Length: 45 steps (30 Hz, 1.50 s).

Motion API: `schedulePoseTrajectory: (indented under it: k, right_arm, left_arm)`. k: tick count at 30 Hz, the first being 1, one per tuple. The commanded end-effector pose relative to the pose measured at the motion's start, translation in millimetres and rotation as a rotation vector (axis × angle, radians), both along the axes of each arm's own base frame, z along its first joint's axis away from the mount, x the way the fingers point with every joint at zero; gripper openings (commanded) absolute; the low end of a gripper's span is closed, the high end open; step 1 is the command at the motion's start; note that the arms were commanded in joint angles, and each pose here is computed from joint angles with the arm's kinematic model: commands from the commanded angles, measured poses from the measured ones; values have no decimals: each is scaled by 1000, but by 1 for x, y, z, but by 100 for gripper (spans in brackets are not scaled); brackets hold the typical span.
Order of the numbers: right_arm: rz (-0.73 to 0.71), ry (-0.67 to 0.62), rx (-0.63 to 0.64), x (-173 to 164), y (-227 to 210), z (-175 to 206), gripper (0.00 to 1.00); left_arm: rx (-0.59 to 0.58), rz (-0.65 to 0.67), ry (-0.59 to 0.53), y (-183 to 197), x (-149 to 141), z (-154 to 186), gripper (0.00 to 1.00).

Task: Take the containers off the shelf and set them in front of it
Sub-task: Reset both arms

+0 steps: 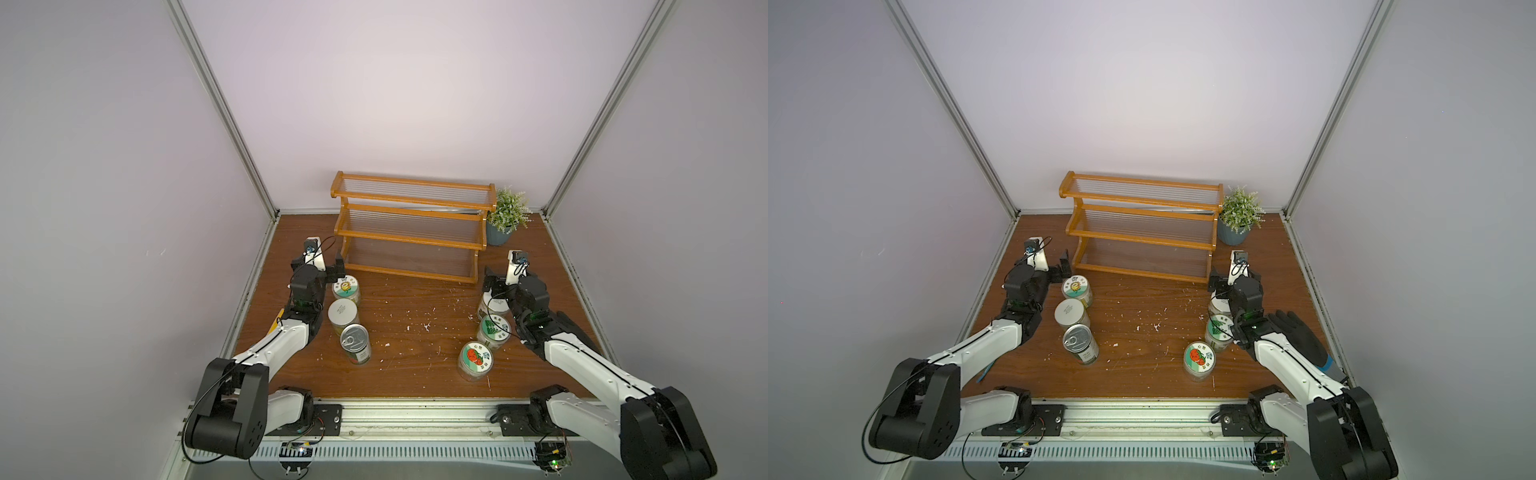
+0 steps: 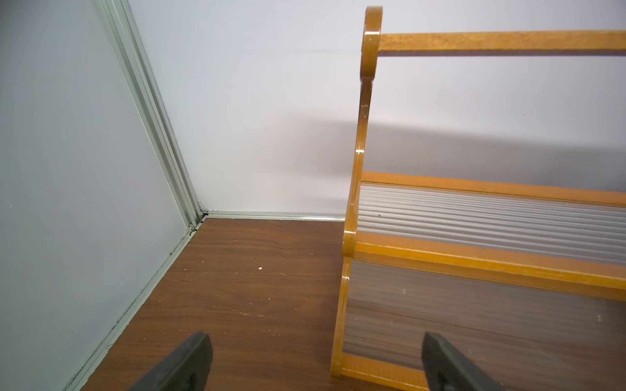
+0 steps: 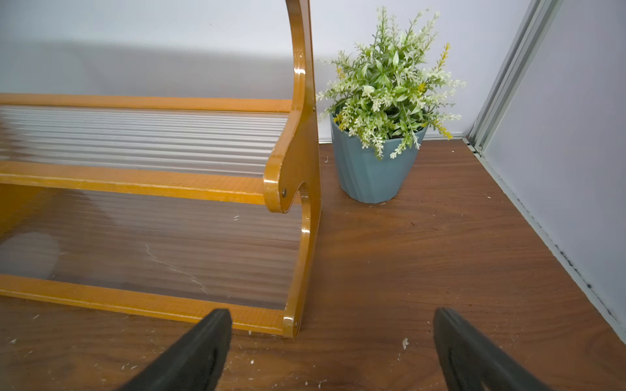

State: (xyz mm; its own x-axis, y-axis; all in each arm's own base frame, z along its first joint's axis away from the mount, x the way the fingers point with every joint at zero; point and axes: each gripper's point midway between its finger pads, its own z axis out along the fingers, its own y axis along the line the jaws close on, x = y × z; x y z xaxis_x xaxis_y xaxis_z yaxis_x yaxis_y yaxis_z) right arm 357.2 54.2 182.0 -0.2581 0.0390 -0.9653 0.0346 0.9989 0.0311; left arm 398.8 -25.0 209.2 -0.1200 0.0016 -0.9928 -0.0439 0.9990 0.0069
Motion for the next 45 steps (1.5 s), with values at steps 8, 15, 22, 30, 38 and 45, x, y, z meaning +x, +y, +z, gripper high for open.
schedulePoseTrajectory:
  k: [8, 15, 22, 30, 38, 45]
  right_arm:
    - [-149, -33, -124, 18, -40, -22, 99]
    - [-174, -71, -152, 11, -47, -43, 99]
    - [-181, -132, -172, 8, -54, -45, 99]
    - [-158, -203, -103, -10, -62, -49, 99]
    - [-145, -228, -115, -10, -59, -45, 99]
    - [-197, -210, -105, -10, -67, -46, 99]
  left_arm:
    - [23, 30, -20, 24, -2, -14, 99]
    - [17, 77, 76, 47, 3, -51, 99]
    - [20, 130, 104, 56, -3, -79, 99]
    - [16, 152, 98, 59, -8, -89, 99]
    - [18, 151, 69, 58, -17, -86, 99]
    - [51, 226, -22, 59, -36, -81, 99]
